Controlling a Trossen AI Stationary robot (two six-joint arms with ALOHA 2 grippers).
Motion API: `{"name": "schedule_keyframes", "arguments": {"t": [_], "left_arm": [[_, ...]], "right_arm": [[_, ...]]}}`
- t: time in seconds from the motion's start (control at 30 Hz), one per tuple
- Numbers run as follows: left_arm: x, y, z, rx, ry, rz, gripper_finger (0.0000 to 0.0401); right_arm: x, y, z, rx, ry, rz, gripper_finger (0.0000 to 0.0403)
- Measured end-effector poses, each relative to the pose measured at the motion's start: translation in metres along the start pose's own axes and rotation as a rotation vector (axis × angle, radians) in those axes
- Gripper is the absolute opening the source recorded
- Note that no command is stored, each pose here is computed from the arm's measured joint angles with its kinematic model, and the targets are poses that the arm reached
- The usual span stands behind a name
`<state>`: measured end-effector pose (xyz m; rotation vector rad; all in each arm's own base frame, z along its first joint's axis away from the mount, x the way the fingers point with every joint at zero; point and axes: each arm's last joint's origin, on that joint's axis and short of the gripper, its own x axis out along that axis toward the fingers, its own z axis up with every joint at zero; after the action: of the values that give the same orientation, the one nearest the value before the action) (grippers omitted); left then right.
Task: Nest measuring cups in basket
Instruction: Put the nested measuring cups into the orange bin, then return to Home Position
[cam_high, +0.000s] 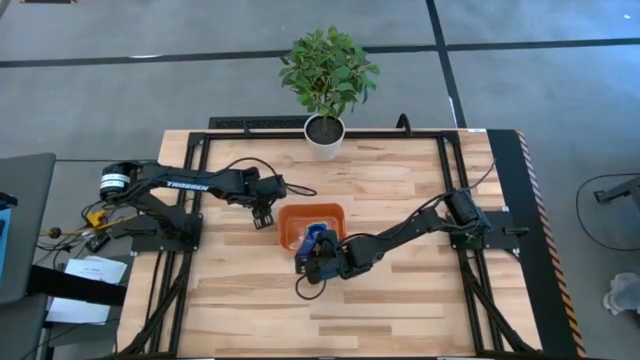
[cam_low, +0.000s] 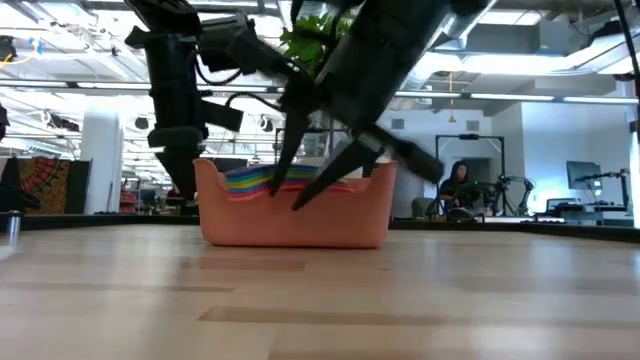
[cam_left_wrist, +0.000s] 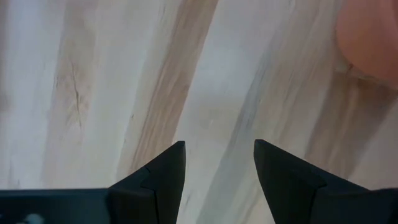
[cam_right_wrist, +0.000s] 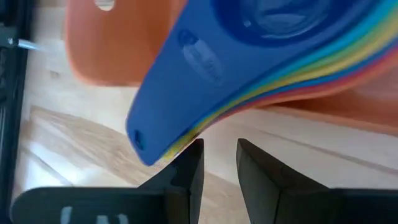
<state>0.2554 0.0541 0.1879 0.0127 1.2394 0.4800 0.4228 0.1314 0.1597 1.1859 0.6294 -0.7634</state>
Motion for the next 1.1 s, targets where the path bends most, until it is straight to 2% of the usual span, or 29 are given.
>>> {"name": "schedule_keyframes", "arguments": {"t": [0.13,0.27,0.43,0.63,0.73,0.83,0.93,1.0,1.1], "left_arm": [[-0.018,0.006,-0.003,-0.033,-0.041,-0.028,0.0180],[-0.050,0.017,-0.008,-0.088,-0.166,-0.086,0.0180],[-0.097,0.032,-0.013,-0.177,-0.436,-0.204,0.0161],[-0.146,0.048,-0.013,-0.257,-0.817,-0.330,0.0091],[-0.161,0.052,-0.014,-0.271,-0.943,-0.353,0.0049],[-0.169,0.055,-0.011,-0.270,-1.031,-0.356,0.0011],[-0.172,0.057,-0.008,-0.268,-1.078,-0.355,0.0006],[-0.173,0.057,-0.005,-0.266,-1.114,-0.352,0.0007],[-0.158,0.053,-0.008,-0.307,-1.185,-0.377,0.0002]], "right_arm": [[-0.020,0.006,-0.001,-0.019,-0.006,0.029,0.0118],[-0.053,0.013,0.004,-0.120,-0.038,0.051,0.0118],[-0.104,0.023,0.025,-0.282,-0.160,0.111,0.0109],[-0.159,0.033,0.057,-0.507,-0.289,0.191,0.0045],[-0.185,0.036,0.074,-0.629,-0.328,0.236,0.0011],[-0.210,0.038,0.091,-0.749,-0.351,0.300,0.0014],[-0.233,0.034,0.107,-0.889,-0.366,0.338,0.0019],[-0.245,0.025,0.117,-0.988,-0.377,0.295,0.0012],[-0.254,0.013,0.137,-1.021,-0.394,0.232,0.0006]]}}
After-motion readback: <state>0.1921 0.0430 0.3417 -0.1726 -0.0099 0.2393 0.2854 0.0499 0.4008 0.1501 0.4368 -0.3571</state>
